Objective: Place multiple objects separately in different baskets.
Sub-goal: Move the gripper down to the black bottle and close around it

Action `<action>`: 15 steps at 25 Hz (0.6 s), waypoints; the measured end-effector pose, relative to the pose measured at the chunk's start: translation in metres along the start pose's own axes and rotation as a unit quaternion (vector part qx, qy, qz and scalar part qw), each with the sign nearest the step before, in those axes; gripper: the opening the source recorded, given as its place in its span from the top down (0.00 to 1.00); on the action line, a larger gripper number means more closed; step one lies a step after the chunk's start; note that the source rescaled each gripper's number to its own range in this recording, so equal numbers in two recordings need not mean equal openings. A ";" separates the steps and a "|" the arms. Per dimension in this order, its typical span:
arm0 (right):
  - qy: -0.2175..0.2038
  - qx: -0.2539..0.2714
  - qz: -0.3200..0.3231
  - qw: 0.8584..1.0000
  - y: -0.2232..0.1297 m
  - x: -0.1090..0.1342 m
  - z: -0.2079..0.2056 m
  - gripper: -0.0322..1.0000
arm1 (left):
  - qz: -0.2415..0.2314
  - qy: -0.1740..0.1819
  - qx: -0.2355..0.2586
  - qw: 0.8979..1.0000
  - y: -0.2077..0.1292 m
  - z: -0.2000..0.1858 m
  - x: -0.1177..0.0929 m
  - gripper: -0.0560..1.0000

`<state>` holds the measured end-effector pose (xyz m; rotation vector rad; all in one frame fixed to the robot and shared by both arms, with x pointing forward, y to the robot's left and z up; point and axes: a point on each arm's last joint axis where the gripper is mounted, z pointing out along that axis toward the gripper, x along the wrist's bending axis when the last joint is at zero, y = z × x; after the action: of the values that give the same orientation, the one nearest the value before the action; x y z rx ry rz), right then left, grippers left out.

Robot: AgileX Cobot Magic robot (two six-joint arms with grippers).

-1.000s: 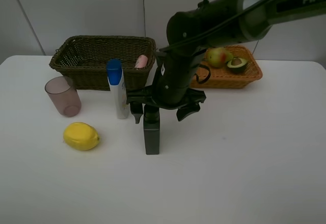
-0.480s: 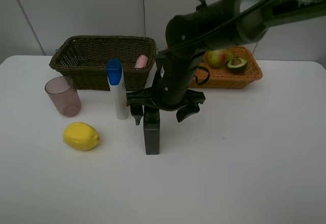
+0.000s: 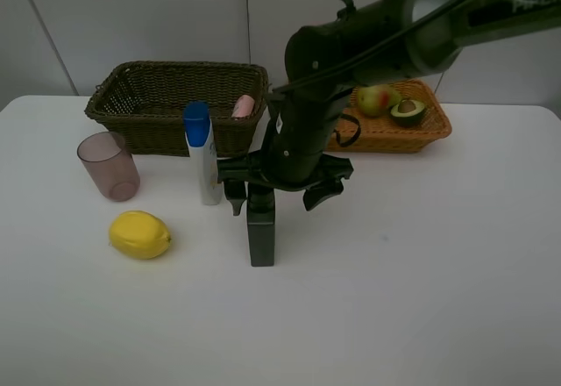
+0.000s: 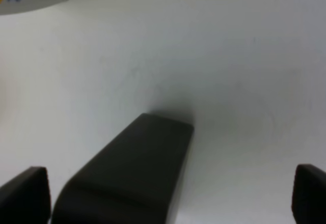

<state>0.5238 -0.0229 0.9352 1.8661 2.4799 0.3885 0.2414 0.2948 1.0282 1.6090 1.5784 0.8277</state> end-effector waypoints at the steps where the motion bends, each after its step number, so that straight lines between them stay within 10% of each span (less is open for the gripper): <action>1: 0.000 0.000 0.000 1.000 0.000 0.000 0.000 0.00 | 0.000 0.000 0.000 1.000 0.000 0.000 0.000 0.11; 8: -0.002 -0.001 -0.003 1.000 0.000 0.000 0.000 0.11 | 0.000 0.000 0.000 1.000 0.000 0.000 0.000 0.11; 15: 0.000 0.001 0.001 1.000 0.000 0.000 0.000 0.70 | 0.000 0.000 0.000 1.000 0.000 0.000 0.000 0.11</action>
<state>0.5236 -0.0228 0.9352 1.8689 2.4802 0.3879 0.2414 0.2948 1.0282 1.6090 1.5784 0.8277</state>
